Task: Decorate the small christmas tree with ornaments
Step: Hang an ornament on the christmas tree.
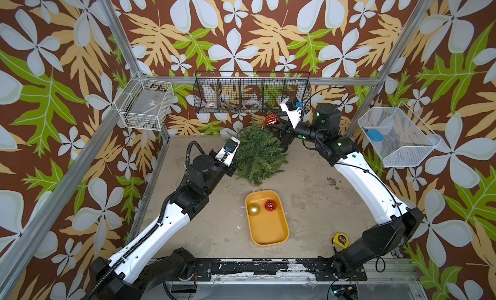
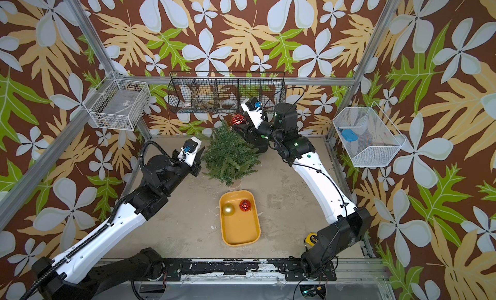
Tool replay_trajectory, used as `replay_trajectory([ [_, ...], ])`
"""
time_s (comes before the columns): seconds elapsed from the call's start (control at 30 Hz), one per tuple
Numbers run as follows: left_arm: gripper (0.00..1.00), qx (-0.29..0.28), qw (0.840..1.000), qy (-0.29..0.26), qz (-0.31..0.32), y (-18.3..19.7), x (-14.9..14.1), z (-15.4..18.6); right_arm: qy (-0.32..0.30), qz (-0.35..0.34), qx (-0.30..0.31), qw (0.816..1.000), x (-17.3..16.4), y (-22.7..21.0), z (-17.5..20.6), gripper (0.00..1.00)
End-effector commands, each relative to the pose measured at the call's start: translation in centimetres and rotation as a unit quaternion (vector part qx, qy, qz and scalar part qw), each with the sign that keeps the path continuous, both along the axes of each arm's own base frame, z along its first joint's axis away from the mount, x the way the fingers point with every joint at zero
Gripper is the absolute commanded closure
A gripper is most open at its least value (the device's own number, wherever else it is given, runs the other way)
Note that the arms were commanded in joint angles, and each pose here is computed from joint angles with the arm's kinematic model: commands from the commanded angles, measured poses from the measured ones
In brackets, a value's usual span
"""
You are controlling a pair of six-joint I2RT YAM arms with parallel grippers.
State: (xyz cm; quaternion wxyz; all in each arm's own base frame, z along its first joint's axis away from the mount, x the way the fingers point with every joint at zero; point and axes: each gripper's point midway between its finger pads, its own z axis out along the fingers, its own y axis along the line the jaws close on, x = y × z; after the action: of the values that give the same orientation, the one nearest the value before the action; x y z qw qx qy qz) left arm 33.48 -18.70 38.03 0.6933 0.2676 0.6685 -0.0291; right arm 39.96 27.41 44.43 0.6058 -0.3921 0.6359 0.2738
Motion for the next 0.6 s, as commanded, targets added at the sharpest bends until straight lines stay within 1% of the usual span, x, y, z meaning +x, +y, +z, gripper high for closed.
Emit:
replay_trajectory([
  [0.0, 0.81, -0.003, 1.000, -0.005, 0.002, 0.2, -0.1, 0.4, -0.008, -0.003, 0.002, 1.000, 0.2, 0.0, 0.3, 0.54],
  [0.57, 0.81, -0.004, 1.000, -0.007, 0.003, 0.2, -0.2, 0.5, -0.017, 0.000, -0.005, 1.000, -1.0, -0.5, 0.0, 0.54],
])
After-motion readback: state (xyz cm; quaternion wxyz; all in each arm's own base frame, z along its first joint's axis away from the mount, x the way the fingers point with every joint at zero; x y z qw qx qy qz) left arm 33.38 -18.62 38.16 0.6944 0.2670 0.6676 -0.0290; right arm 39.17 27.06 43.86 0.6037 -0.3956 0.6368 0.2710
